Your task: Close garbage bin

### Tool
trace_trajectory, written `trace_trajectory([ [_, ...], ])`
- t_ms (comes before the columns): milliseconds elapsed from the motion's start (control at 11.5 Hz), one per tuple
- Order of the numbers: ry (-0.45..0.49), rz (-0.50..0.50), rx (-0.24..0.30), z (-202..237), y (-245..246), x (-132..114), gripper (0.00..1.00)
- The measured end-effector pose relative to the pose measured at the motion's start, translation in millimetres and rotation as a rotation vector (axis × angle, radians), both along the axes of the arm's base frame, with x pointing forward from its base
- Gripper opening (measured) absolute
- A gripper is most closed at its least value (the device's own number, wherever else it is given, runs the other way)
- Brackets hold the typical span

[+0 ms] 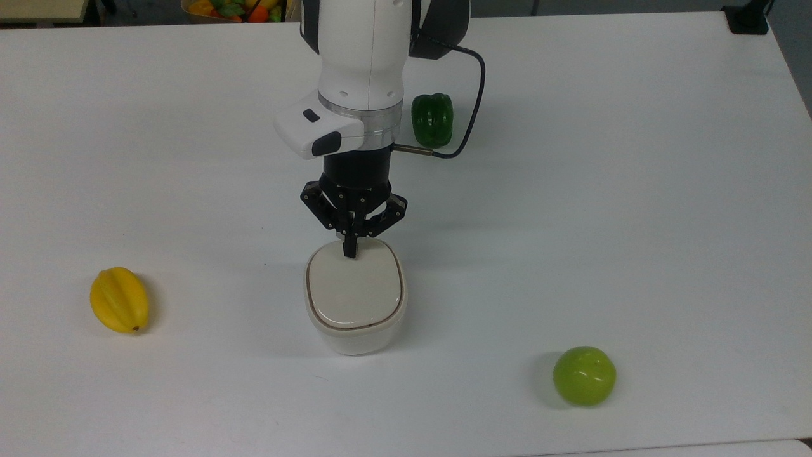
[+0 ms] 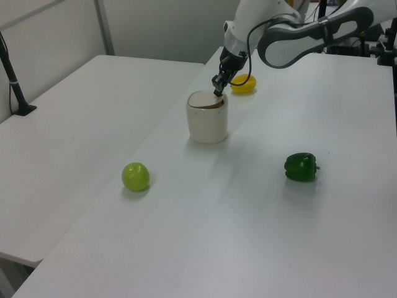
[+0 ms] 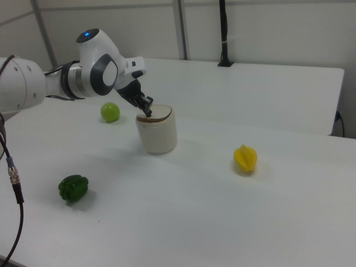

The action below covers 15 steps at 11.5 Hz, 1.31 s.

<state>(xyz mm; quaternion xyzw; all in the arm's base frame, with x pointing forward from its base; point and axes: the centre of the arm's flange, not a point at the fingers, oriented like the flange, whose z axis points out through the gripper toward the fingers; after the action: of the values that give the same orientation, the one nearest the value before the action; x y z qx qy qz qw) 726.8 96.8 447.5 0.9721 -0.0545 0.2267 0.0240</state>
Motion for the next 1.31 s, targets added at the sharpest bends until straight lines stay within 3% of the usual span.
trace_trajectory([
  [1309,0.025,0.001,-0.003,-14.7,0.3,-1.5,0.01],
])
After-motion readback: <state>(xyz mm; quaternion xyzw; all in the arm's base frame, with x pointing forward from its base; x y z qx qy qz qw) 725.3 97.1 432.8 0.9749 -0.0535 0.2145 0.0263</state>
